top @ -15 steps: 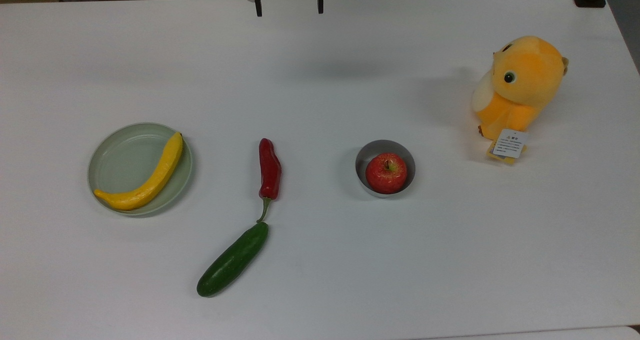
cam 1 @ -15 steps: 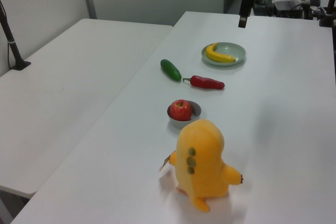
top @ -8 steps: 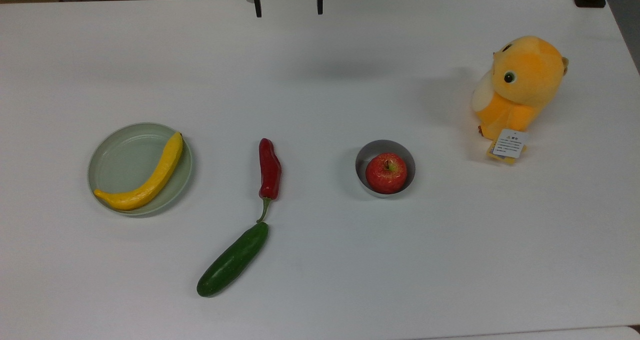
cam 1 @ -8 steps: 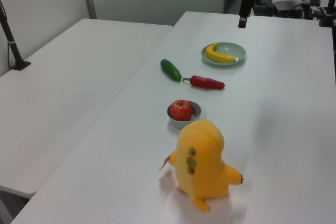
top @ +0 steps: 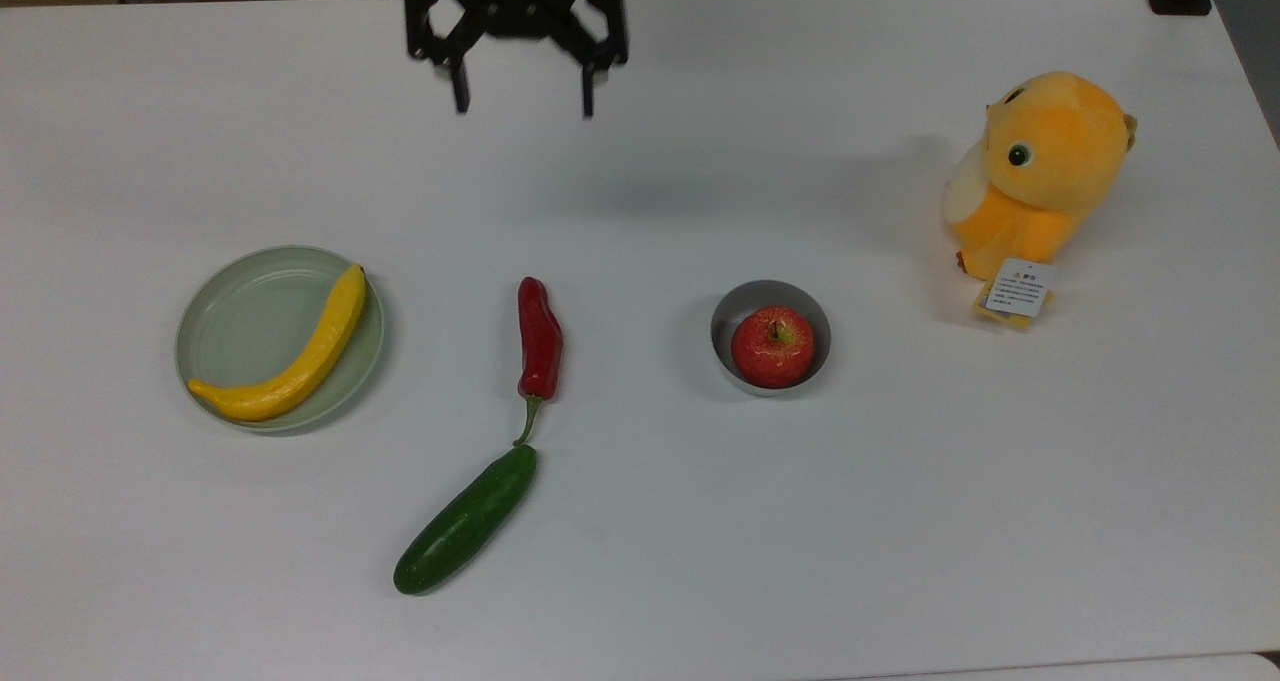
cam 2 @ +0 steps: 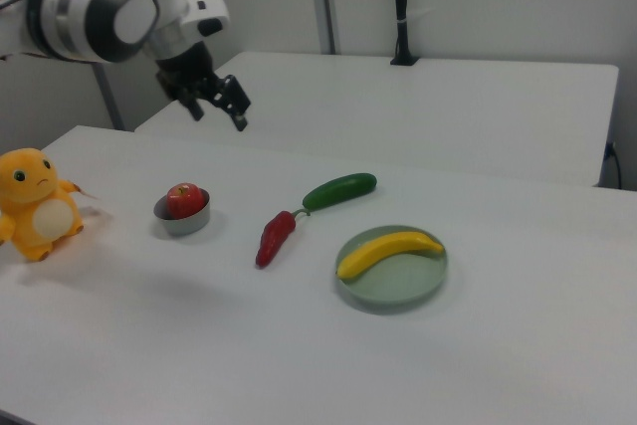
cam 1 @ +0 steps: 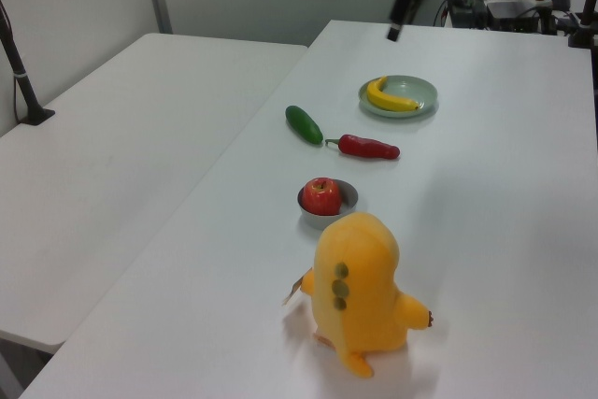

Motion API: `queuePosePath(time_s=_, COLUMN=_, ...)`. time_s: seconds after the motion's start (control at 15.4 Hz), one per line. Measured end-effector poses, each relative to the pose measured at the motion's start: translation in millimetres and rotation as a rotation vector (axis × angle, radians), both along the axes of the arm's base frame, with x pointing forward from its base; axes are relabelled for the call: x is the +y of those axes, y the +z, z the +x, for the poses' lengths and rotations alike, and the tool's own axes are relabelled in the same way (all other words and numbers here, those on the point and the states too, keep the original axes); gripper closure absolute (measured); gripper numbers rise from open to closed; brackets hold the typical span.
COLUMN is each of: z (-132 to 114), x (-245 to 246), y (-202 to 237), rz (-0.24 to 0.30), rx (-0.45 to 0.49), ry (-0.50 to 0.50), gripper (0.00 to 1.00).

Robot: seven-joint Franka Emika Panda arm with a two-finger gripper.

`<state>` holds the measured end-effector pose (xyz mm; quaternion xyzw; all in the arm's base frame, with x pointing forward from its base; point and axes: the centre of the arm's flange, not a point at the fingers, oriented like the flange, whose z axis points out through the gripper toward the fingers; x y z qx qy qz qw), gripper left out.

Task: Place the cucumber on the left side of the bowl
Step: 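Move the open gripper down over the green cucumber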

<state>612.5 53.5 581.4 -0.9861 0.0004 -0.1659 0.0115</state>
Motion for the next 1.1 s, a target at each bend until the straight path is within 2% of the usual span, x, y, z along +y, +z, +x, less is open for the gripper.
queuePosePath(time_s=0.26, z=50, x=-19, y=-14, rz=0.036, rx=-0.113, ry=-0.161, gripper=0.00)
queuePosePath(time_s=0.58, z=98, x=-27, y=-58, rz=-0.013, rx=-0.213, ry=-0.319, gripper=0.00)
queuePosePath(time_s=0.71, z=113, x=-25, y=-81, rz=-0.019, rx=-0.257, ry=-0.357, gripper=0.00)
queuePosePath(time_s=1.1, z=140, x=-30, y=-144, rz=0.025, rx=-0.362, ry=-0.394, gripper=0.00)
